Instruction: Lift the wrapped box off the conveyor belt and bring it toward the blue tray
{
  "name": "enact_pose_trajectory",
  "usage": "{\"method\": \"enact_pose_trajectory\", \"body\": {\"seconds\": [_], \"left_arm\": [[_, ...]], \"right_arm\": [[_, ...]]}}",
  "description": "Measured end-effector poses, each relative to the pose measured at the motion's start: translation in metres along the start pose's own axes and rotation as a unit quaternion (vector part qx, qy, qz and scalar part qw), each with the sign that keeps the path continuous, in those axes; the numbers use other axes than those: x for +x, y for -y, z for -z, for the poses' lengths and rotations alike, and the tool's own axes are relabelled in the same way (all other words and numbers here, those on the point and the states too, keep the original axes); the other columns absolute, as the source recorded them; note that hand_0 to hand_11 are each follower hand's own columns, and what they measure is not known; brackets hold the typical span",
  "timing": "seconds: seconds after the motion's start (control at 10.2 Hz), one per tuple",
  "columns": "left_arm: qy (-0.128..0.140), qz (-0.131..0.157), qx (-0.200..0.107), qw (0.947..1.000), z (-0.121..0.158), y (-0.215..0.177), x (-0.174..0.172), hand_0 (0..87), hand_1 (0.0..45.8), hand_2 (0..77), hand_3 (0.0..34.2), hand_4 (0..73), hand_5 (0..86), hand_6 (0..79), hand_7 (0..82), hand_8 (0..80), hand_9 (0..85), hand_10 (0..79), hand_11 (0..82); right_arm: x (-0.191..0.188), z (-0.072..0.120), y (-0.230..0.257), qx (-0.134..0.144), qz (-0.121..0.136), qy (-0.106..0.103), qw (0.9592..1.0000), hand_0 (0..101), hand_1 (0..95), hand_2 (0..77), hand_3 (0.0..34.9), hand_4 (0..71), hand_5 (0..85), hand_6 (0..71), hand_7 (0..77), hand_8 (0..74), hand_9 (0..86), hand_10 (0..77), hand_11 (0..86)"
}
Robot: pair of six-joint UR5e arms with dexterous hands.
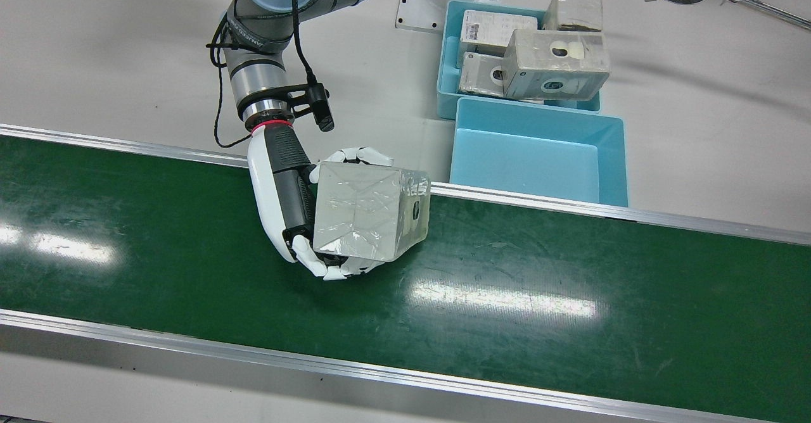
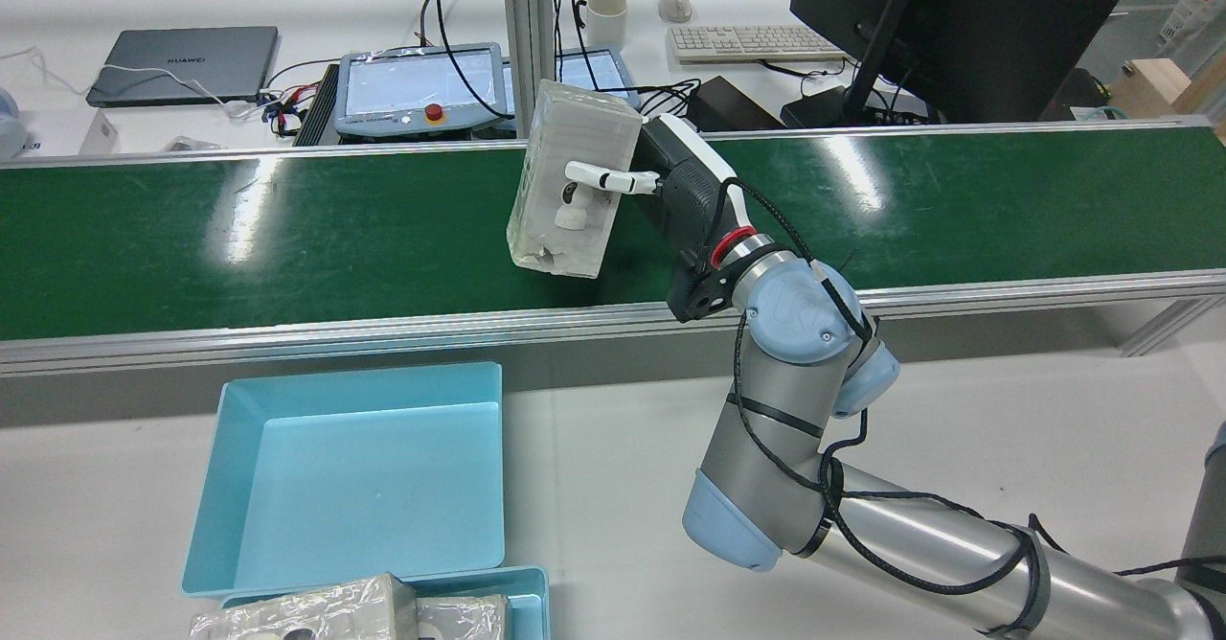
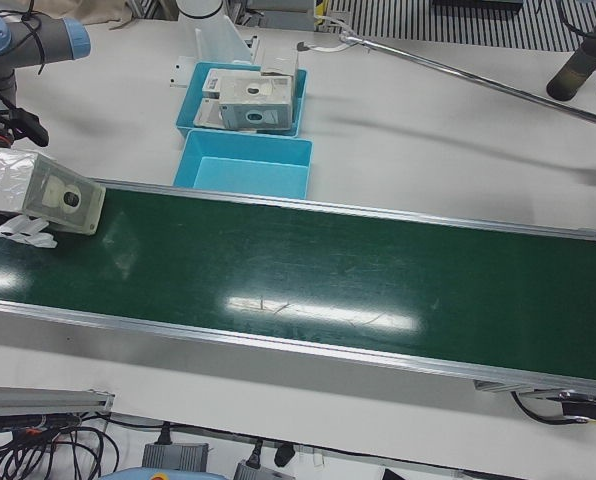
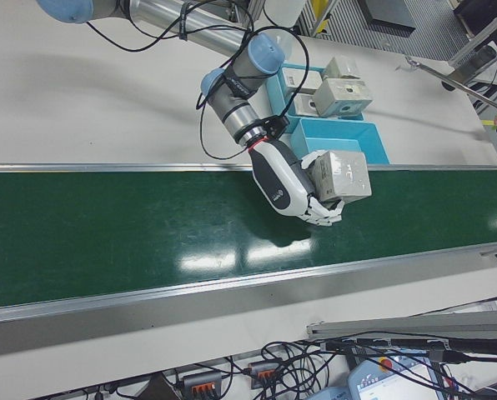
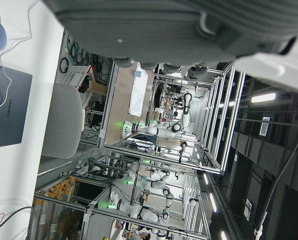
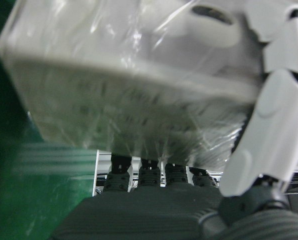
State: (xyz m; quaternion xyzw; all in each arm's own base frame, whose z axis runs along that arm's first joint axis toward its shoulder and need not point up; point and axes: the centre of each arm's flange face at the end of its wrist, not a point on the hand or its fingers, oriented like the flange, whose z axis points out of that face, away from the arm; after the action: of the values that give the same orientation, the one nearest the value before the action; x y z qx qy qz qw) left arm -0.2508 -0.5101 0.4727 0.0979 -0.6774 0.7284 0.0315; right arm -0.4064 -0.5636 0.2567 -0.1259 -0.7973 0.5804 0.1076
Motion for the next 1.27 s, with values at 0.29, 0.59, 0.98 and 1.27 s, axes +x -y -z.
{"method": "enact_pose_trajectory", "body": {"seconds": [0.29,0.59,0.98,1.27], "left_arm": [[0.0,0.0,0.0,1.0,0.0,0.0,0.0,0.0,0.0,1.1,0.0,0.0,1.1,0.5,0.5,0.5,0.5,0.5,0.5],[0.0,0.0,0.0,1.0,0.0,0.0,0.0,0.0,0.0,0.5,0.0,0.0,1.1,0.5,0.5,0.5,0.5,0.5,0.5],[0.0,0.0,0.0,1.0,0.0,0.0,0.0,0.0,0.0,1.1,0.0,0.0,1.1,0.5,0.5,0.5,0.5,0.5,0.5],[0.0,0.0,0.0,1.0,0.0,0.0,0.0,0.0,0.0,1.1,0.0,0.0,1.1,0.5,0.5,0.5,0.5,0.5,0.5]], "right_arm": [[-0.006,-0.001,-0.051,-0.037,-0.021,0.004,0.9991,37,0.0,27.8,0.8,17.5,61.1,39.8,43.1,57.8,42.5,57.3,43.1],[0.028,-0.004,-0.113,-0.078,-0.037,-0.013,0.9962,41,0.0,32.7,0.0,18.0,69.8,43.1,52.4,63.8,54.5,60.5,65.4],[0.096,0.008,-0.17,-0.108,-0.038,-0.051,0.9921,42,0.0,36.0,0.0,18.0,69.8,43.1,58.4,64.9,69.3,60.0,69.8],[0.138,0.02,-0.174,-0.106,-0.042,-0.084,0.9899,43,0.0,31.6,0.0,18.0,69.8,42.5,59.5,51.3,66.5,42.0,58.4]]}}
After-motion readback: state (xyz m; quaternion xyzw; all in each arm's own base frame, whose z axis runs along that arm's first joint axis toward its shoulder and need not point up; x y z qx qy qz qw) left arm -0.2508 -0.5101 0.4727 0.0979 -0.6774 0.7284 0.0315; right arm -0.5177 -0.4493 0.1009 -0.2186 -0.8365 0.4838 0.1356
